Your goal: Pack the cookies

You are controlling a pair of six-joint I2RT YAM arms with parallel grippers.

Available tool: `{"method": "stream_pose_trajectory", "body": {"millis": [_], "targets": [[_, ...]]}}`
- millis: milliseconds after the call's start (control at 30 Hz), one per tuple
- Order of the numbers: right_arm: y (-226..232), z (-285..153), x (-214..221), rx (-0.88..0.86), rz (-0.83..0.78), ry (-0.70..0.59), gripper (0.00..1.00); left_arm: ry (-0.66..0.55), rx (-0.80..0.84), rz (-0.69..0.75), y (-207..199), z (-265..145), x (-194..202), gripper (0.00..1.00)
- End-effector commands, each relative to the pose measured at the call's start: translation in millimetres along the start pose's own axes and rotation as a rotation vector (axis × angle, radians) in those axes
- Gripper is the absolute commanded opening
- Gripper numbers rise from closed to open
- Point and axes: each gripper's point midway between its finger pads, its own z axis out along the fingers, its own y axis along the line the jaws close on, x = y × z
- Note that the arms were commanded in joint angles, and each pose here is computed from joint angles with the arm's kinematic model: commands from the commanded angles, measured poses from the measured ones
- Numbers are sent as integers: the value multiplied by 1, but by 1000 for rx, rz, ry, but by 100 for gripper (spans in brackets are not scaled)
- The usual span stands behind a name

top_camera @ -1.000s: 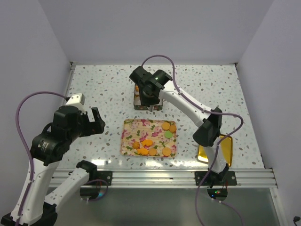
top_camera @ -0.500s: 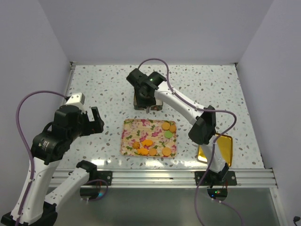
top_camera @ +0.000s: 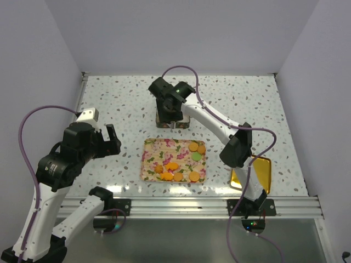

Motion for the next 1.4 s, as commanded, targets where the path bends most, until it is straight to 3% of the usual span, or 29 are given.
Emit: {"method": "stream_pose_trajectory", "body": {"millis": [0,233,467,700,900,1367], "targets": [[-6,-41,-22,-40,19,-99,51,-58,22,2,-5,-6,-16,100],[-21,-87,-7,-67,42,-139,50,-64,24,-10,-5,-7,-15,100],[-15,-121,50,-80,-17,-111,51,-64,23,-27,-4,-5,-11,100],[-37,-112,143,-72,-14,13,53,-59,30,-36,-3,-4,-4,100],[-42,-115,193,-88,-2,68,52,-41,35,-39,-3,0,4,100],[-7,-105,233,-99,-84,109,54,-39,40,-53,-1,-7,7,100]]}}
